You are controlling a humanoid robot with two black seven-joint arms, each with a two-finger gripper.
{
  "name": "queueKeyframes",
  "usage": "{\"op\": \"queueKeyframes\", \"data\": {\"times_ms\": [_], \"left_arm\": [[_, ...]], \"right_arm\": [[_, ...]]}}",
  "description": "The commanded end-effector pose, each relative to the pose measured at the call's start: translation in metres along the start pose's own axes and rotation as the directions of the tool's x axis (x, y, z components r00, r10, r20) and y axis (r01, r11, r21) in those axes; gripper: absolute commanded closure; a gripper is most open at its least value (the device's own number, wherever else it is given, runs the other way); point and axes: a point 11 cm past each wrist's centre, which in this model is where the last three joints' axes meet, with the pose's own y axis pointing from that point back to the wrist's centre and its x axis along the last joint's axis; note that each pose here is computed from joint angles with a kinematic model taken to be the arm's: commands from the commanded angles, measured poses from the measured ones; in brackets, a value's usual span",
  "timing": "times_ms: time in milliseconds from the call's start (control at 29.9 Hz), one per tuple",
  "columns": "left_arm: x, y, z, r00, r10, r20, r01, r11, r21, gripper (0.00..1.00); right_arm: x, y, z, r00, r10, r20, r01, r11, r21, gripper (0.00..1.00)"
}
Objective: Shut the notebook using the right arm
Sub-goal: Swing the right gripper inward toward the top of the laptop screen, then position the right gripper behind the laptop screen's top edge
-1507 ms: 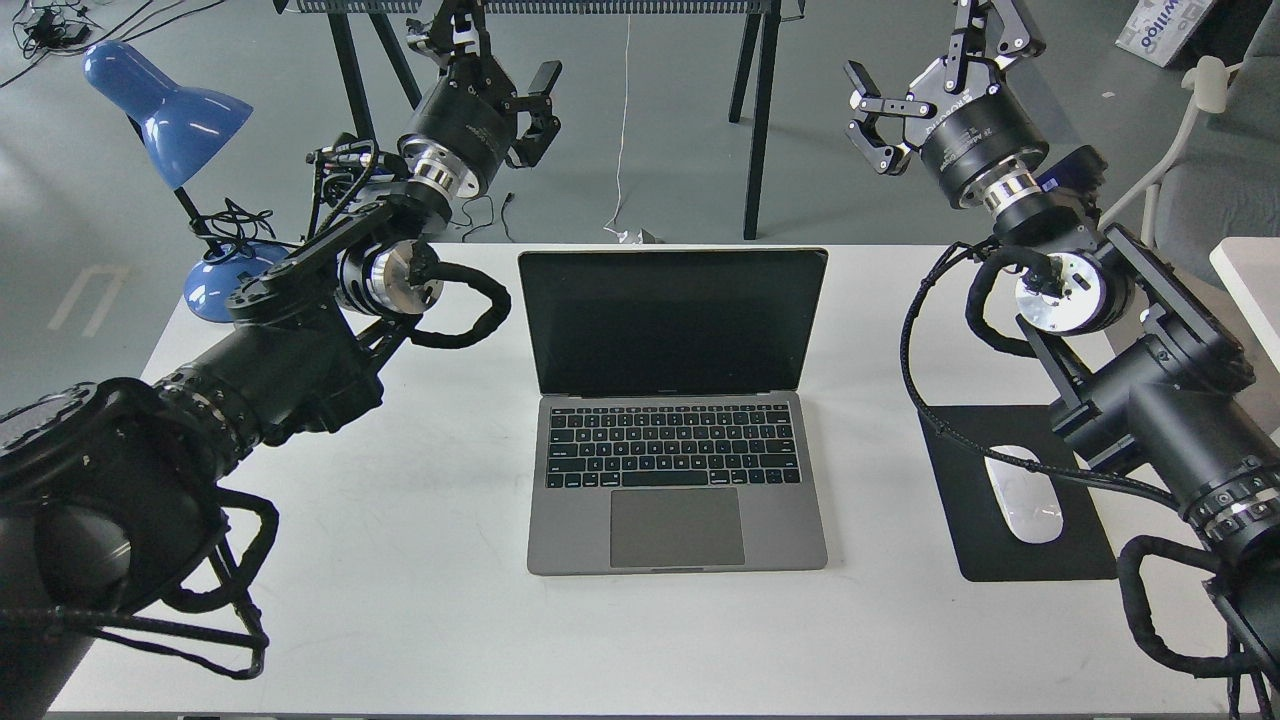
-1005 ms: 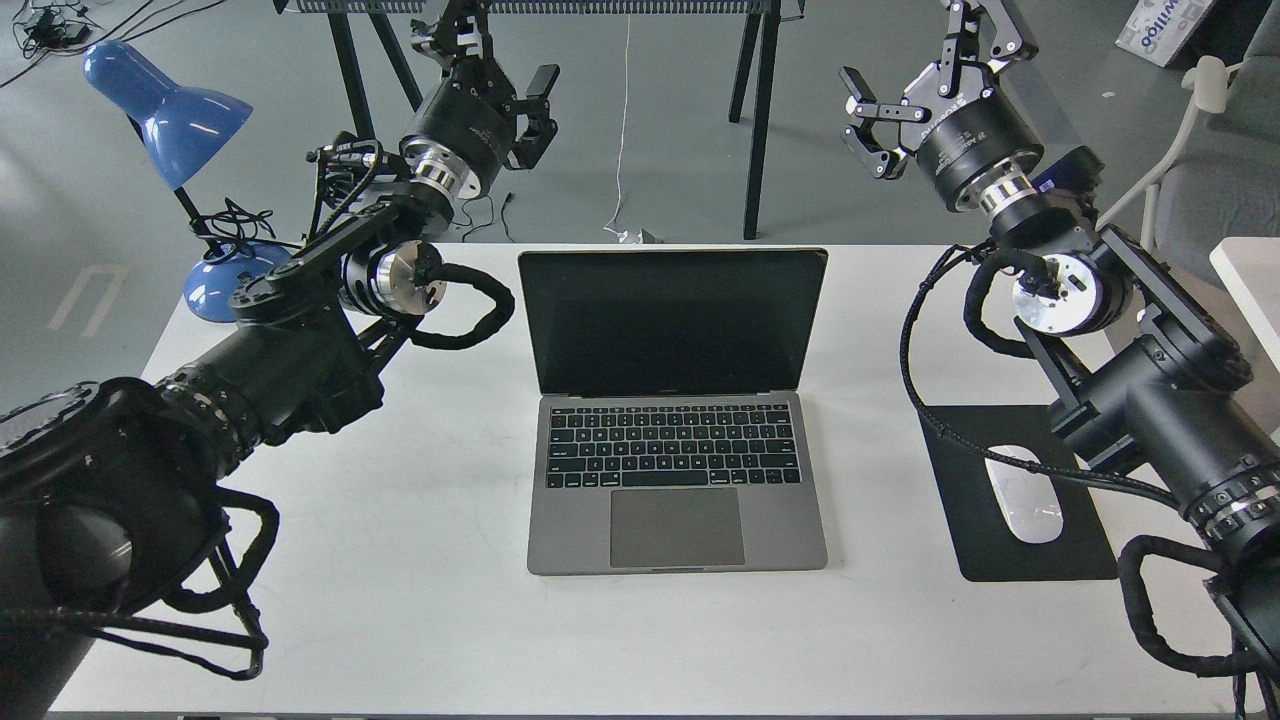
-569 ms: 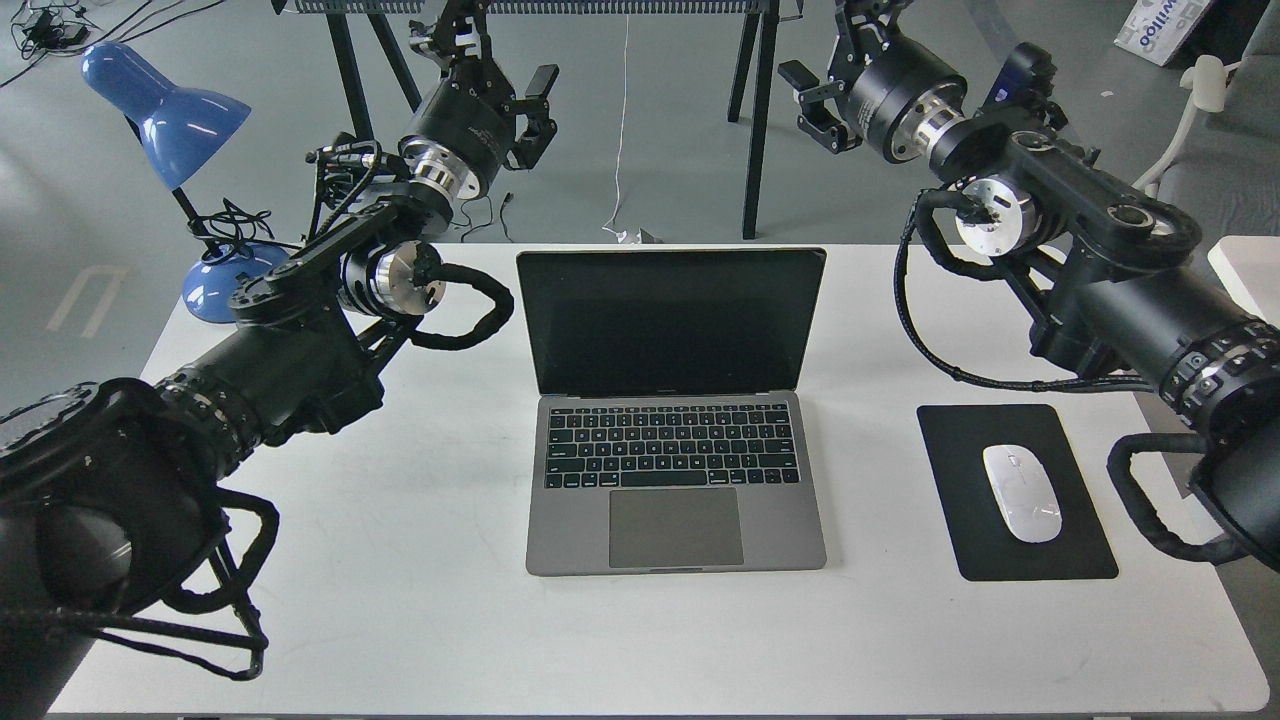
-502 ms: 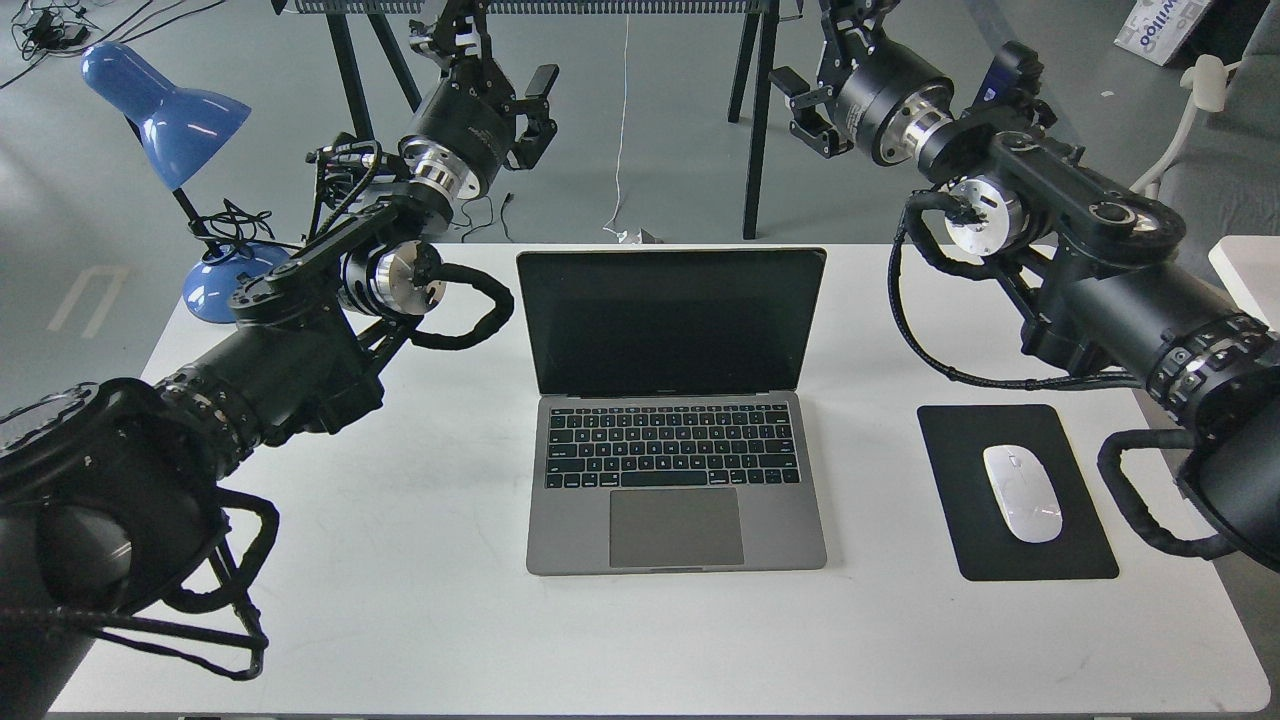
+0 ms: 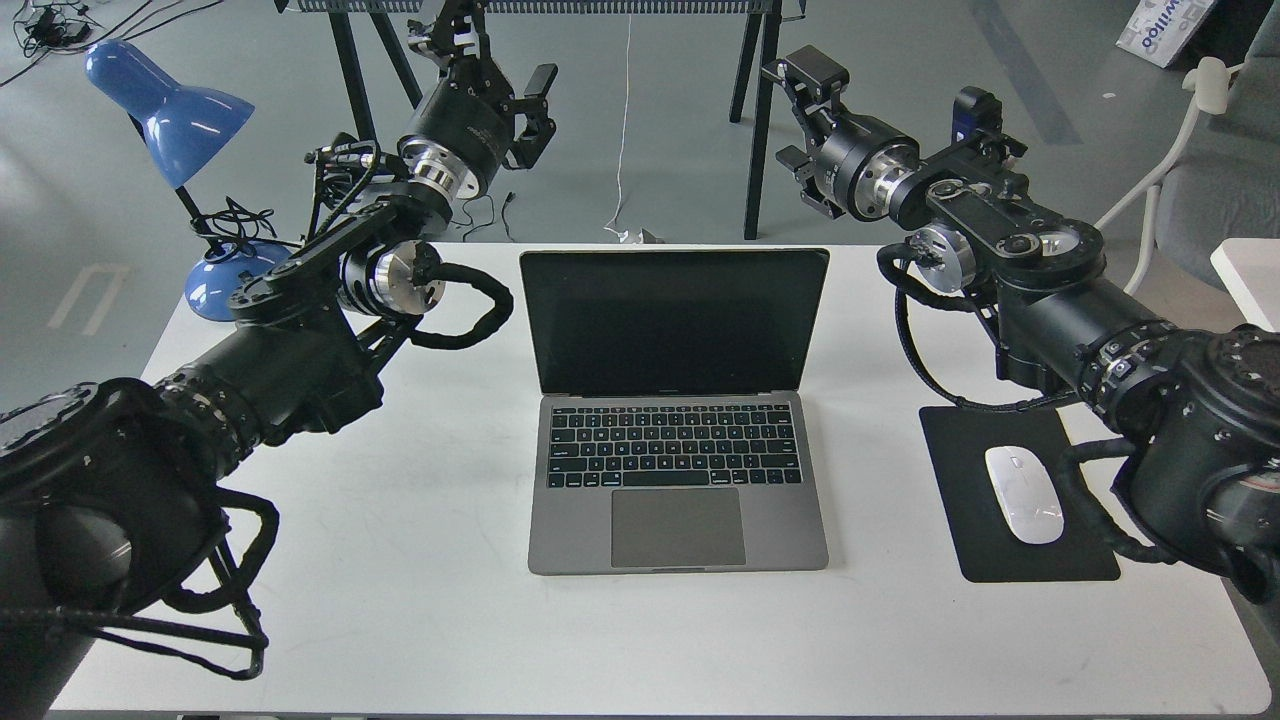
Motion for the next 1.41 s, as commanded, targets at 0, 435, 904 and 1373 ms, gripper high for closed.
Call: {"op": "queueKeyframes", "data": {"times_ms": [0, 435, 904, 1373], "left_arm": [[0.000, 0.000, 0.000, 1.000, 0.000, 0.000, 0.000, 1.000, 0.000, 0.00], [0.001, 0.000, 0.000, 1.000, 0.000, 0.002, 0.000, 1.000, 0.000, 0.00], [0.001, 0.000, 0.000, 1.000, 0.001, 0.001, -0.001, 1.000, -0.001, 0.00], [0.001, 0.000, 0.001, 1.000, 0.001, 0.000, -0.001, 1.000, -0.002, 0.00]], "right_arm": [[-0.006, -0.001, -0.002, 1.000, -0.020, 0.009, 0.020, 1.000, 0.008, 0.00], [-0.047, -0.004, -0.009, 0.983, -0.179, 0.049, 0.177, 0.983, 0.044, 0.00], [-0.107, 0.001, -0.016, 0.926, -0.372, 0.071, 0.366, 0.927, 0.085, 0.00], [-0.133, 0.006, -0.021, 0.893, -0.444, 0.070, 0.436, 0.894, 0.100, 0.00]]}}
